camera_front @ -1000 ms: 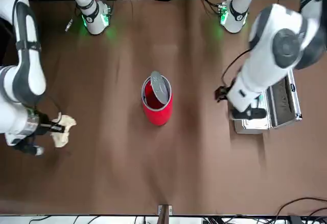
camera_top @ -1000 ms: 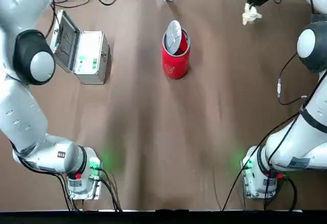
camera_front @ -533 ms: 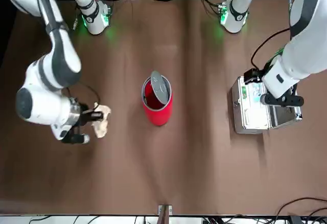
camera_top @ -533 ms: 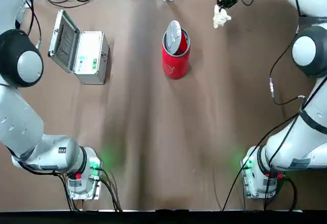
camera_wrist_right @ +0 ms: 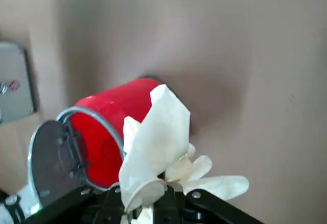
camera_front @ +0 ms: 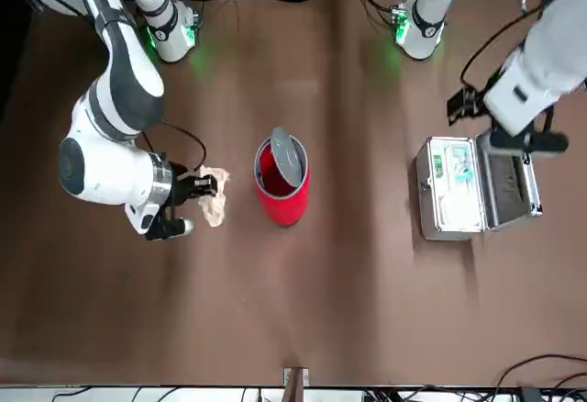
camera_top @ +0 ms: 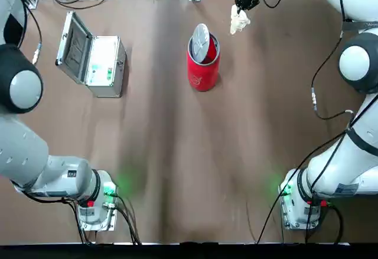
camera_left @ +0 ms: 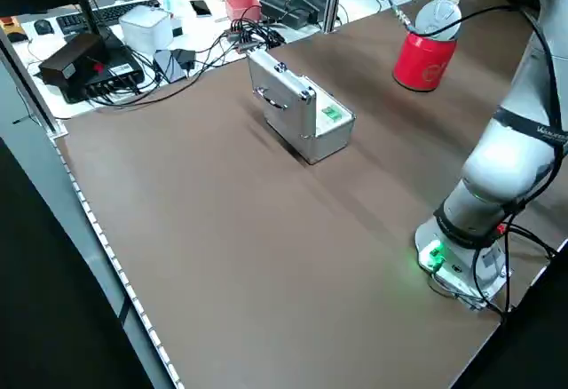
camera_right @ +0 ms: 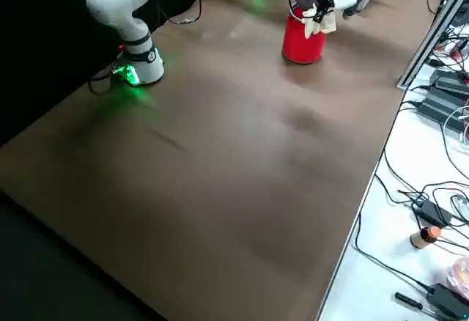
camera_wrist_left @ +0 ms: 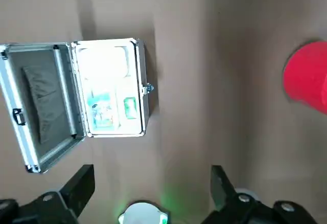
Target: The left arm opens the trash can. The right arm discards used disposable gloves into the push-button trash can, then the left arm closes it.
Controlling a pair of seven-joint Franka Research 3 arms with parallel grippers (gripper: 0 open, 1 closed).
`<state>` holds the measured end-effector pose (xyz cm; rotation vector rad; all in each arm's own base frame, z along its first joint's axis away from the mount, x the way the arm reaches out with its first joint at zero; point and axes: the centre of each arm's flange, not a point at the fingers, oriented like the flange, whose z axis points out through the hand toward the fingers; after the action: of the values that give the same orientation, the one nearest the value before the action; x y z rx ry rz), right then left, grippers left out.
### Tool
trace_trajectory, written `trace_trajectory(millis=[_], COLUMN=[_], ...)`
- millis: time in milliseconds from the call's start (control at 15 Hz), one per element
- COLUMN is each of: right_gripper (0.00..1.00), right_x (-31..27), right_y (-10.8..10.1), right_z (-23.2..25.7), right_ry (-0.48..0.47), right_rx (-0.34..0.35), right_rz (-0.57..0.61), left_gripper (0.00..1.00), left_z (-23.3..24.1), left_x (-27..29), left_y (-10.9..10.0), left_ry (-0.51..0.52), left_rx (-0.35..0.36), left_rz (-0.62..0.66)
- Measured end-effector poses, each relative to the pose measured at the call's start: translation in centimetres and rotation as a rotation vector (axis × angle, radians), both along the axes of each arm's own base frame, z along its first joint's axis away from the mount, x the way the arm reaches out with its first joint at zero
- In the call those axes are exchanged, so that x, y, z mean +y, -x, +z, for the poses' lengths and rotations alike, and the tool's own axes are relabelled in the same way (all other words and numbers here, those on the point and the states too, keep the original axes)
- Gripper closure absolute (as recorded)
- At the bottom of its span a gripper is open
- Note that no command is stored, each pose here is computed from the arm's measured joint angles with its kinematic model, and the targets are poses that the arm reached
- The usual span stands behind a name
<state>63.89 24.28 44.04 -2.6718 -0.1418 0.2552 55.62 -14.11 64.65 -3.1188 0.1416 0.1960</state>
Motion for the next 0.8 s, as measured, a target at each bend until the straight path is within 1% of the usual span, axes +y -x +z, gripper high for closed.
trace_trajectory(millis=[133,200,467,600,800], right_gripper=[0.93,0.93,0.93,0.93,0.93], right_x=[0.5,1.0,1.7,2.5,4.2], right_y=[0.2,0.4,1.0,1.4,2.2], right_z=[0.2,0.4,-0.3,-0.5,-1.1], right_ry=[-0.055,-0.139,-0.190,-0.215,-0.265], right_rx=[-0.025,-0.007,0.031,0.050,0.091], right_rz=[0.073,0.077,0.087,0.092,0.093], left_gripper=[0.00,0.00,0.00,0.00,0.00], left_z=[1.7,2.3,2.2,2.2,2.3], left_x=[0.1,0.5,1.0,1.4,3.3], left_y=[1.1,1.4,1.1,1.0,0.3], left_ry=[0.003,0.006,0.009,0.021,0.062], left_rx=[-0.023,-0.032,-0.040,-0.041,-0.053], left_rz=[-0.047,-0.077,-0.103,-0.091,-0.050])
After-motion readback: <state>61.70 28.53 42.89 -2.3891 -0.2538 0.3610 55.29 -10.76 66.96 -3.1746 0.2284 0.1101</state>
